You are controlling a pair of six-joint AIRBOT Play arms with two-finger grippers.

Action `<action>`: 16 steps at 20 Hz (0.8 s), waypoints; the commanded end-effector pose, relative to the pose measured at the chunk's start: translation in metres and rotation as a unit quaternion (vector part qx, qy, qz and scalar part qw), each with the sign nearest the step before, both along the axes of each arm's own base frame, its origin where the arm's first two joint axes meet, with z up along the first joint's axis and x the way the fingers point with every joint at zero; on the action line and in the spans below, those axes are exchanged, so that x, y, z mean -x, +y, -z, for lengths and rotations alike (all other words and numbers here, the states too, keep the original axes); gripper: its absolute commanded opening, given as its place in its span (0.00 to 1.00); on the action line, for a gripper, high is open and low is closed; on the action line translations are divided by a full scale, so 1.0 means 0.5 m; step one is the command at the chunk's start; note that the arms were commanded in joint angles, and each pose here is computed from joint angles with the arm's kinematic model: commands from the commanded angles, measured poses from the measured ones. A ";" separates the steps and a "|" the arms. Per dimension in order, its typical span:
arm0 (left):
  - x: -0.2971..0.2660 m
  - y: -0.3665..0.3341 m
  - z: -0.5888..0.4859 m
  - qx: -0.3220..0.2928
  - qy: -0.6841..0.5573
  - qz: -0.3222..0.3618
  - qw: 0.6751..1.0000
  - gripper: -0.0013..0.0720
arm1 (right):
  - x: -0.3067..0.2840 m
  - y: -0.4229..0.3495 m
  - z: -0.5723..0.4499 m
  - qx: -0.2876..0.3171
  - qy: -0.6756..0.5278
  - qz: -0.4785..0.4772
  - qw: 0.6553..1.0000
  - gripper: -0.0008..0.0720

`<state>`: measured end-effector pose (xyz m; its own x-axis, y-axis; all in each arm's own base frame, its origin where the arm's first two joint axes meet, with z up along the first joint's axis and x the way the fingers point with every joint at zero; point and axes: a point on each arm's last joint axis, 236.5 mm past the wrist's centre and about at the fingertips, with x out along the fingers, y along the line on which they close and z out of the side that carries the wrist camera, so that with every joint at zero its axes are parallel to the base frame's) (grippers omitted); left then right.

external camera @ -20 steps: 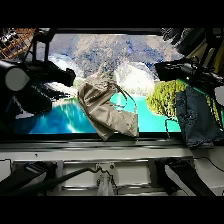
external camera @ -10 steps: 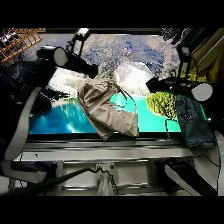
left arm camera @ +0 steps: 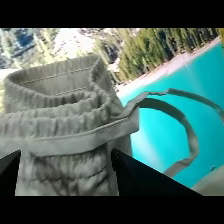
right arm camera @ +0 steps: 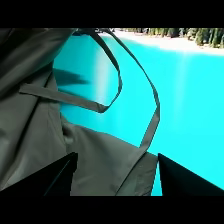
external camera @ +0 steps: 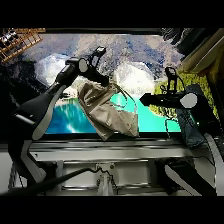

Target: Fold the clothes and pants, and hang the long-sleeved shirts on hangers.

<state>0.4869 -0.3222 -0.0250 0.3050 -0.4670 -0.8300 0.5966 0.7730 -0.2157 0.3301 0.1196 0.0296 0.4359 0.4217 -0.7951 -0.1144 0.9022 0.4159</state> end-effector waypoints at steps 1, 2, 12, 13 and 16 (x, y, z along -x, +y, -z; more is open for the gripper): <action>0.007 -0.040 0.017 0.012 -0.001 0.007 1.000 0.88 | 0.019 0.013 0.014 -0.015 0.021 -0.003 1.000 0.80; 0.008 -0.049 0.021 0.013 -0.004 0.009 1.000 0.88 | 0.022 0.013 0.015 -0.015 0.024 -0.004 1.000 0.80; -0.021 0.004 -0.092 0.032 -0.040 -0.015 0.999 0.04 | 0.150 0.016 0.139 -0.014 0.145 -0.021 0.989 0.80; -0.023 0.011 -0.131 0.040 -0.054 -0.018 0.998 0.04 | 0.172 0.019 0.160 -0.020 0.163 -0.019 0.986 0.80; -0.011 0.021 -0.248 0.062 -0.099 -0.018 0.993 0.04 | 0.186 0.017 0.199 -0.023 0.163 -0.011 0.986 0.80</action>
<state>0.4966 -0.3184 0.0519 0.4210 -0.5251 -0.7396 0.5991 0.7732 -0.2079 0.2484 0.1277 -0.0505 0.1628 0.4624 -0.8716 -0.0033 0.8836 0.4682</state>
